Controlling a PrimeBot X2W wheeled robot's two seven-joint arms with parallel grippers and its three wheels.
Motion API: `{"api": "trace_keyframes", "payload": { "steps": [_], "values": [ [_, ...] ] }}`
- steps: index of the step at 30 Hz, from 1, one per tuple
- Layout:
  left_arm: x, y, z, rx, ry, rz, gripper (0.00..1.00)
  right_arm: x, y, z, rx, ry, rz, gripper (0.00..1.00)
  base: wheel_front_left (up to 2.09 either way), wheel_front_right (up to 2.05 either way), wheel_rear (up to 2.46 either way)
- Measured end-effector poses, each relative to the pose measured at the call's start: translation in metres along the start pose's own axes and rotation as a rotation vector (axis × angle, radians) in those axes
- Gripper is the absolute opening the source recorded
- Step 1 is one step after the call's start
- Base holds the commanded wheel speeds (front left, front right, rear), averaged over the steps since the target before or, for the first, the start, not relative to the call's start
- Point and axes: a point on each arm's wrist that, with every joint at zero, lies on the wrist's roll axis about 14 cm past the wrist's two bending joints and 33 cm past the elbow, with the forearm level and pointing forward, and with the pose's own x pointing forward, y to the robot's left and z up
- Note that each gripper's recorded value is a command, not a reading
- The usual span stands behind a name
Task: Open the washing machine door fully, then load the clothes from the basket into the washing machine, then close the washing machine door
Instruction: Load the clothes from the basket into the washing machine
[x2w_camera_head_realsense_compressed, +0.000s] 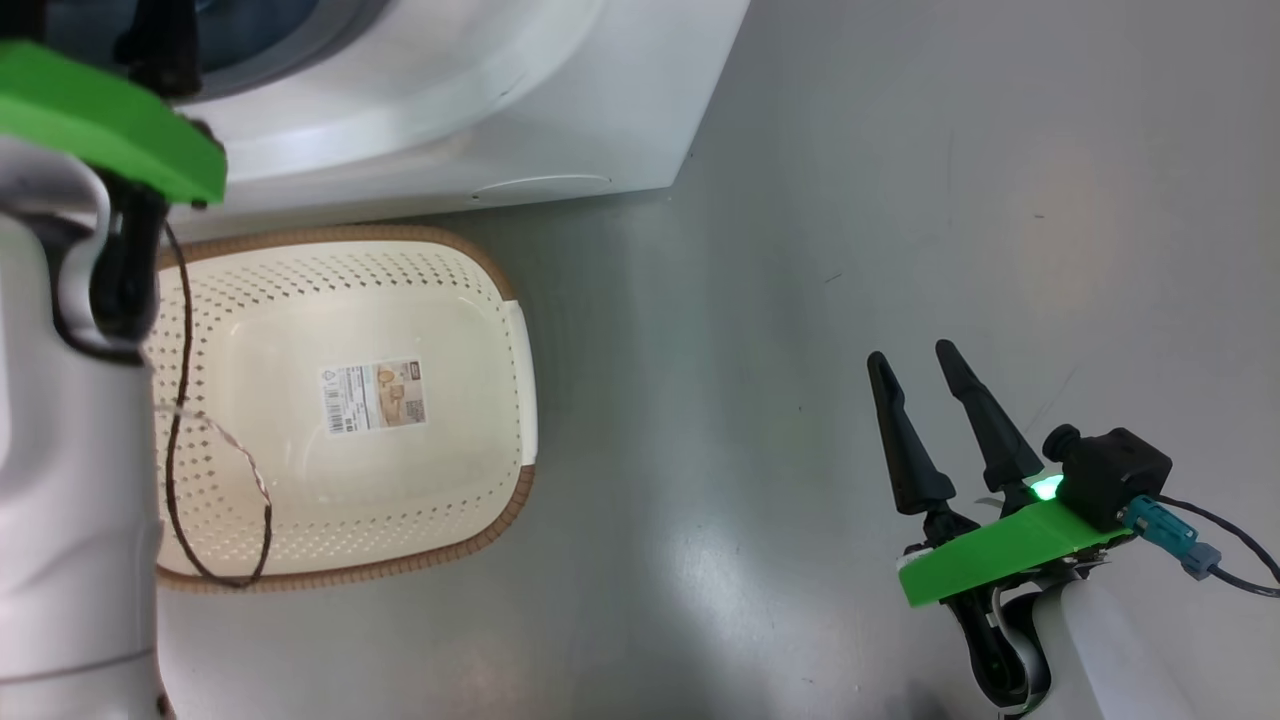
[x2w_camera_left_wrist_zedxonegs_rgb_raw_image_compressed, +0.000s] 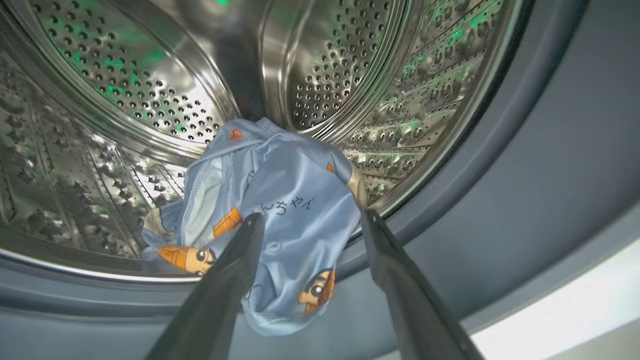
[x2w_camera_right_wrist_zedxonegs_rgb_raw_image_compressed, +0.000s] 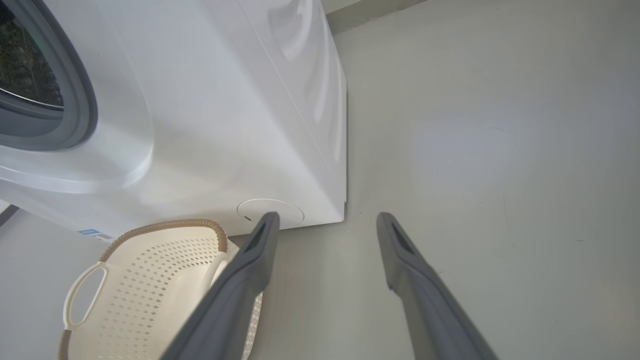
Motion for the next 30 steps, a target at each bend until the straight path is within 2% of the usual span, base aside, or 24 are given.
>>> {"api": "trace_keyframes", "payload": {
  "steps": [10, 18, 30],
  "values": [
    [0.02, -0.003, -0.025, -0.039, 0.254, -0.017, 1.0, -0.003, 0.0, 0.003, -0.003, -0.003, -0.001, 1.0, 0.0, 0.0, 0.0],
    [0.015, 0.0, -0.059, -0.067, 0.46, 0.008, 1.0, -0.02, -0.004, 0.0, -0.005, 0.014, -0.02, 1.0, 0.0, 0.0, 0.0],
    [0.026, -0.001, -0.077, -0.103, 0.489, 0.027, 1.0, -0.027, -0.01, -0.008, -0.005, 0.037, -0.041, 1.0, 0.0, 0.0, 0.0]
  ]
}}
